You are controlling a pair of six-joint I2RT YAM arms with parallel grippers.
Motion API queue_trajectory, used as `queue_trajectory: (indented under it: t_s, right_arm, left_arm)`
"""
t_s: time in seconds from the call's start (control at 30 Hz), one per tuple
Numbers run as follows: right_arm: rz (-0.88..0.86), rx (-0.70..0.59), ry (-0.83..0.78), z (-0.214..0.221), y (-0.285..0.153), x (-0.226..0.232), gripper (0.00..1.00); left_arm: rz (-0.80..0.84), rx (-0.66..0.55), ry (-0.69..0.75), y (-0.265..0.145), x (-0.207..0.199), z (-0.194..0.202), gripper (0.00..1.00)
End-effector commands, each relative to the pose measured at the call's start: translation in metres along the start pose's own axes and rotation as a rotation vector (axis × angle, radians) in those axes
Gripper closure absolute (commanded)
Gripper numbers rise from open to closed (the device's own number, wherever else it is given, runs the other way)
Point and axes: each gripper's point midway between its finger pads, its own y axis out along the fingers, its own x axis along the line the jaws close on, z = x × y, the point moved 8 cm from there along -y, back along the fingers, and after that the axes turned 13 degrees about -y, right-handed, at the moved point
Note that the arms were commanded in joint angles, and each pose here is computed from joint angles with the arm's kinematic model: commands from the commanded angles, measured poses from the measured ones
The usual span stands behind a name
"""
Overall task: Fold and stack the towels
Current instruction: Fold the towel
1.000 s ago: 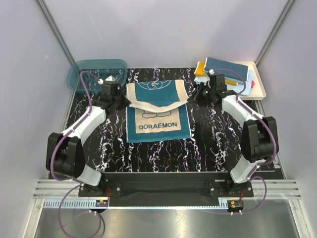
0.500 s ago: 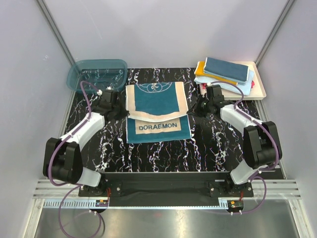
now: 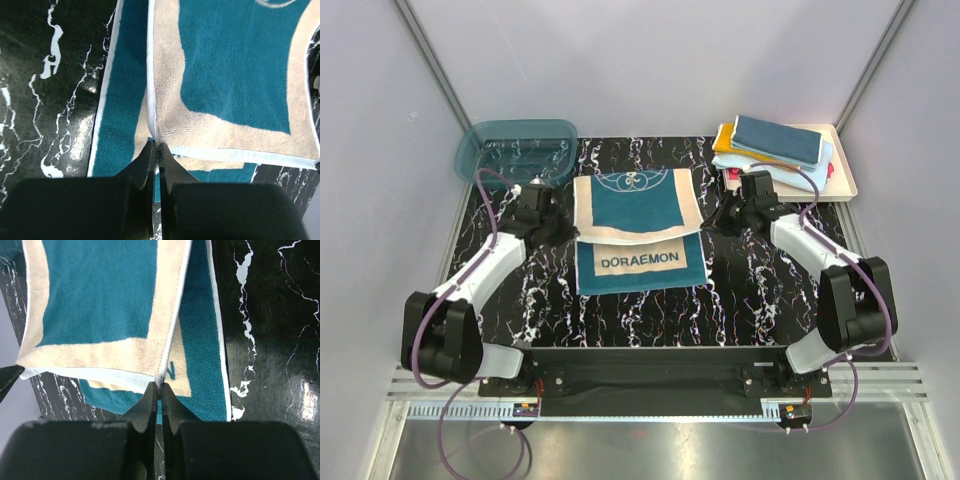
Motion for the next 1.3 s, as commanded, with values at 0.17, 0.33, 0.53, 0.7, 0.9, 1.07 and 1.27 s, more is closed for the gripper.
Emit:
queue_trajectory:
  t_s: [0.17, 0.33, 0.53, 0.7, 0.9, 1.07, 1.27]
  right_arm:
    - [-0.041, -0.129, -0.074, -0.028, -0.046, 0.028, 1.00]
    - [-0.041, -0.135, -0.080, -0.023, -0.057, 0.029, 1.00]
    - [-0.044, -0.106, -0.069, -0.011, -0.057, 0.025, 1.00]
    - [-0.048, -0.091, -0.063, -0.002, -0.057, 0.022, 1.00]
    - [-0.050, -0.090, -0.060, 0.003, -0.062, 0.021, 1.00]
    - [-0.057, -0.091, -0.064, 0.003, -0.065, 0.024, 1.00]
    - [-0.061, -0.104, -0.071, 0.003, -0.075, 0.027, 1.00]
  left_arm:
    - [0.109, -0.065, 0.028, -0.043, -0.020, -0.016, 1.00]
    - [0.132, -0.056, 0.030, -0.050, -0.017, -0.012, 1.00]
    - [0.142, -0.042, 0.030, -0.056, -0.012, -0.006, 1.00]
    - [0.137, -0.005, 0.024, -0.053, -0.002, 0.003, 1.00]
    - [0.136, -0.002, 0.023, -0.054, 0.005, 0.008, 1.00]
    - [0.139, 0.003, 0.026, -0.057, 0.005, 0.009, 1.00]
    - [0.157, -0.011, 0.028, -0.067, 0.002, 0.008, 1.00]
